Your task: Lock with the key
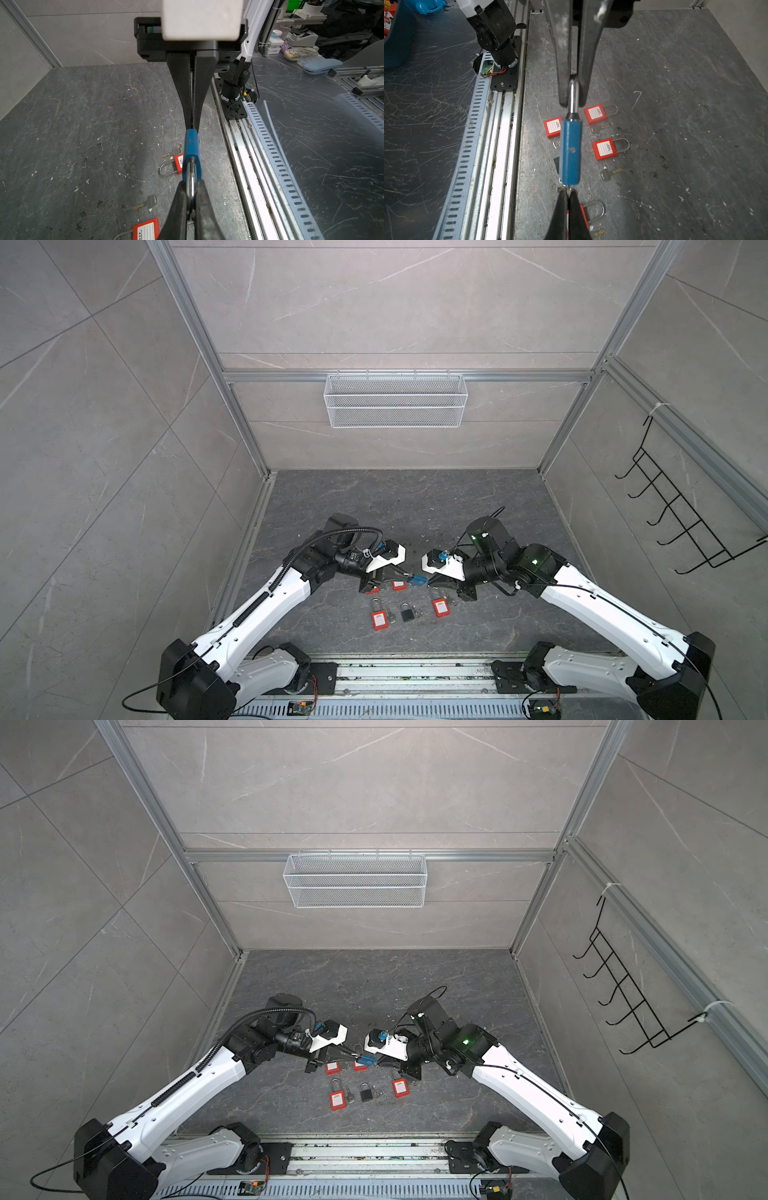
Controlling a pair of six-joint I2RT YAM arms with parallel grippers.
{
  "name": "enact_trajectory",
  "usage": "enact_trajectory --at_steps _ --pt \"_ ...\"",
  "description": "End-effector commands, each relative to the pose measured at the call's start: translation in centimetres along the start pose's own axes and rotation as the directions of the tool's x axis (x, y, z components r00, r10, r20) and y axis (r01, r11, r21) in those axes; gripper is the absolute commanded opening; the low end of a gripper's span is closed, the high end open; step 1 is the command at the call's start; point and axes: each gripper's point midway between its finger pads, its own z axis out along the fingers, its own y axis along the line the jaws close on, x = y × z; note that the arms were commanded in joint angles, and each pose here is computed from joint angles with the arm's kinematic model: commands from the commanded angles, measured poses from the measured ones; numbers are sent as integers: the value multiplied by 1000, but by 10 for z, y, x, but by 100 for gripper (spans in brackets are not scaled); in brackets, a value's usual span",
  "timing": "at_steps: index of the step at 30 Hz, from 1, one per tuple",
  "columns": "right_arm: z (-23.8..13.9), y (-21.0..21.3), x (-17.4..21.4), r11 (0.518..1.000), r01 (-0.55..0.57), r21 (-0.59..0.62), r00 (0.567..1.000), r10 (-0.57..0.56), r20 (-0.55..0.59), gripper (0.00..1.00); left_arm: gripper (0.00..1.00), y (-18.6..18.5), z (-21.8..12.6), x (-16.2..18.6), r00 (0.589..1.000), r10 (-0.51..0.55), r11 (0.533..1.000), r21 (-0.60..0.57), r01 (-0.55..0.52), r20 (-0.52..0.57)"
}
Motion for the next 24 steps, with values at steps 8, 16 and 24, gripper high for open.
enact_trajectory --at_steps 8,16,24 --pt "-2 -12 71 983 -131 129 988 140 -63 0 0 20 -1 -18 990 127 992 27 -126 -61" --pt "-26 -55 106 879 -195 435 960 262 -99 0 0 45 23 11 971 -41 988 138 76 -237" --pt "-58 -62 122 777 -202 596 936 332 -116 0 0 77 68 58 864 -217 921 200 336 -454"
